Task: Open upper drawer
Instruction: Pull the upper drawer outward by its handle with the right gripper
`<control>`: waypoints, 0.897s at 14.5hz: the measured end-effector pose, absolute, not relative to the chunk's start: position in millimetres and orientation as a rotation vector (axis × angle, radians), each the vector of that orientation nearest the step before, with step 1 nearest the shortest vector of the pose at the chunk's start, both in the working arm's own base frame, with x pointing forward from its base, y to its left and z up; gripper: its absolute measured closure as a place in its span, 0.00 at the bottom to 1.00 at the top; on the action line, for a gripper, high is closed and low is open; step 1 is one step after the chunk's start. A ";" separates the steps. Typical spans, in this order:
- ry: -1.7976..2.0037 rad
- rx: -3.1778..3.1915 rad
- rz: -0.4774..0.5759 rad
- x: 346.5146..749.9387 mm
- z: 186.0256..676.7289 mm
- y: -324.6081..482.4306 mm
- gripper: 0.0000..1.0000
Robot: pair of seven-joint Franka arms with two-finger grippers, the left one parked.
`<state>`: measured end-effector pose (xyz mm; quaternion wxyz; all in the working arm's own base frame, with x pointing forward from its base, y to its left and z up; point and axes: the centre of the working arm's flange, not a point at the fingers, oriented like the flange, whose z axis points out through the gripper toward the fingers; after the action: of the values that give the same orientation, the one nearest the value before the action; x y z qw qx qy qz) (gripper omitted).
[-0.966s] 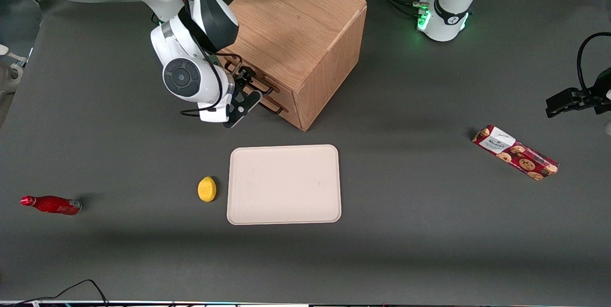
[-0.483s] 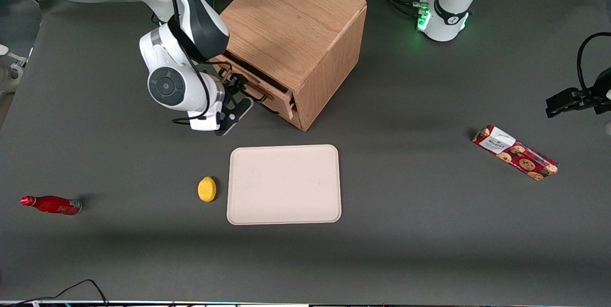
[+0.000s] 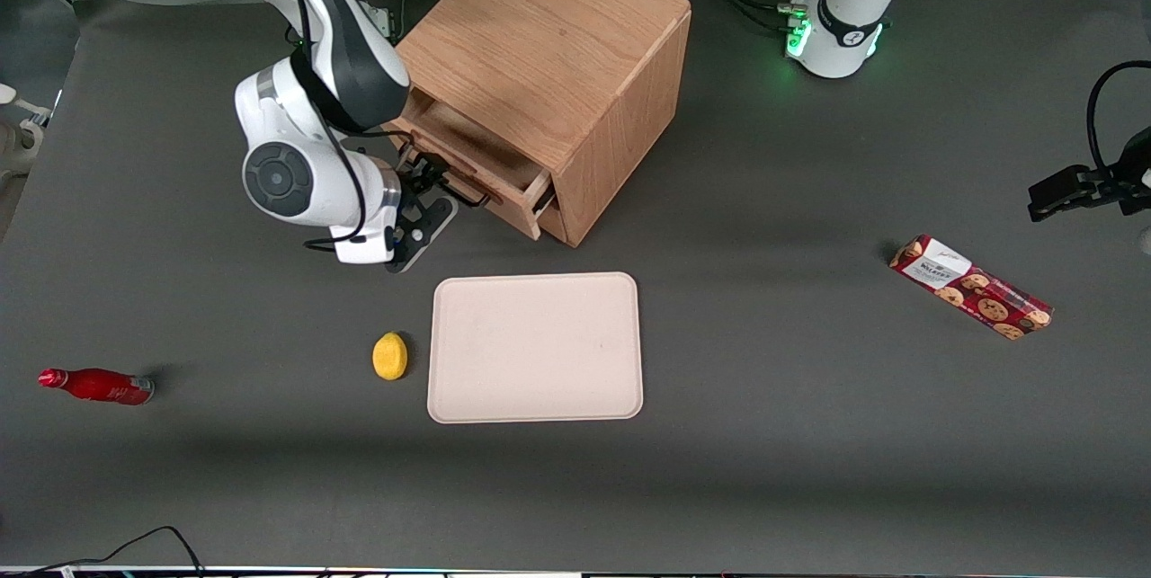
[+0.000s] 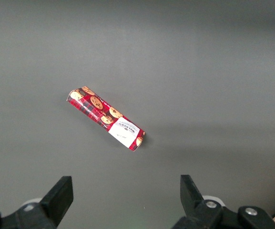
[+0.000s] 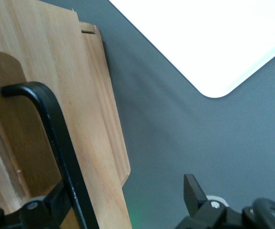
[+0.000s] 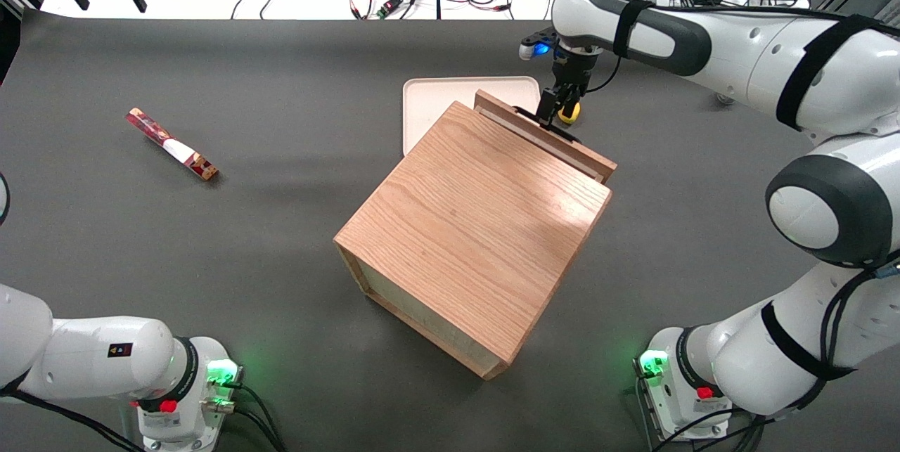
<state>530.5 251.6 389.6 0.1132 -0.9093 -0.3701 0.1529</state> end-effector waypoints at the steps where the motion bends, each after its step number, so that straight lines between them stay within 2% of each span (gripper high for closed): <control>1: -1.088 -2.664 0.442 535.5 389.0 245.7 0.00; 13: -1.126 -2.665 0.379 574.3 390.6 210.2 0.00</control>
<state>574.3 210.2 390.6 0.1118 -0.9076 -0.3835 0.1291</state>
